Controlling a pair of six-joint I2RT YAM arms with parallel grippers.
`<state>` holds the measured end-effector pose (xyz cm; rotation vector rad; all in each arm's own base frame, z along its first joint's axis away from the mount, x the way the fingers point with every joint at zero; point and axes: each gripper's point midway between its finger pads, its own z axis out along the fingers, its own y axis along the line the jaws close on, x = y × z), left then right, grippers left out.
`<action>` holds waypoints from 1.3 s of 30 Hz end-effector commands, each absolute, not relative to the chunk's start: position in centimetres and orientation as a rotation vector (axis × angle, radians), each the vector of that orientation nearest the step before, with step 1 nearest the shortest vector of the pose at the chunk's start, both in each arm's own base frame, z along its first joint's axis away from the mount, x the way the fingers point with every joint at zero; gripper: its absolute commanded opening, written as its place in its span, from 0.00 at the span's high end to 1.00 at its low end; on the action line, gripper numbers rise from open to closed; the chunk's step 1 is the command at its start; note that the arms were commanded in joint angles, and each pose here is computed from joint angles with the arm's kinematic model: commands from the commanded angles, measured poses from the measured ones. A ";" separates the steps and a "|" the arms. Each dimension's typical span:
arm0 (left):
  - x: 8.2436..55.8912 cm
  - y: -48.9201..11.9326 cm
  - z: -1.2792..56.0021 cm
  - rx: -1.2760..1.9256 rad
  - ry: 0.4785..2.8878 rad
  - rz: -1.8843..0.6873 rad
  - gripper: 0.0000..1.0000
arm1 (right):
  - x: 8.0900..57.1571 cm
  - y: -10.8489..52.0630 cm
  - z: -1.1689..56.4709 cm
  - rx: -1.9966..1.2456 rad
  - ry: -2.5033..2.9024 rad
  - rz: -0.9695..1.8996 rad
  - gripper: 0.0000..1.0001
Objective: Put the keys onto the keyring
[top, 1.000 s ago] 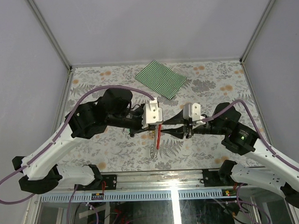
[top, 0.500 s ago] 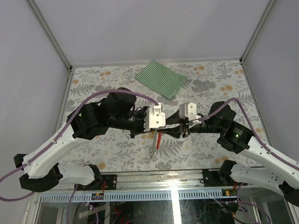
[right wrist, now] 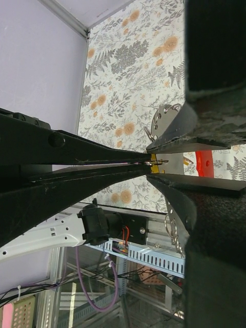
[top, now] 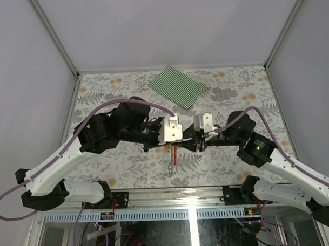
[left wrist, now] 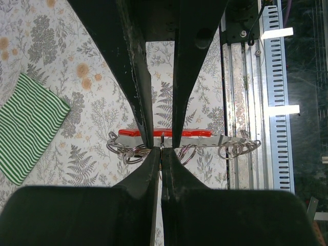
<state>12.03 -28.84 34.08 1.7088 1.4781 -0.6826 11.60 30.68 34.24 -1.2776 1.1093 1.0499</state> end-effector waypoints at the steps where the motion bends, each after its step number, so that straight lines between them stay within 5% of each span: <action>1: 12.2 -29.1 36.4 1.667 1.400 -0.672 1.00 | 11.7 30.9 35.0 -1.281 1.069 1.036 0.73; 14: 12.0 -28.9 36.7 1.659 1.394 -0.667 1.00 | 11.9 30.9 34.5 -1.301 1.085 1.018 0.84; 23: 11.9 -28.8 36.8 1.658 1.392 -0.667 1.00 | 12.0 31.0 34.2 -1.306 1.092 1.014 0.75; 31: 11.9 -28.9 36.6 1.660 1.397 -0.667 1.00 | 11.9 31.1 35.1 -1.284 1.073 1.030 1.00; 39: 11.3 -28.5 38.1 1.562 1.332 -0.715 0.94 | 11.2 30.7 37.0 -1.242 1.025 1.066 1.00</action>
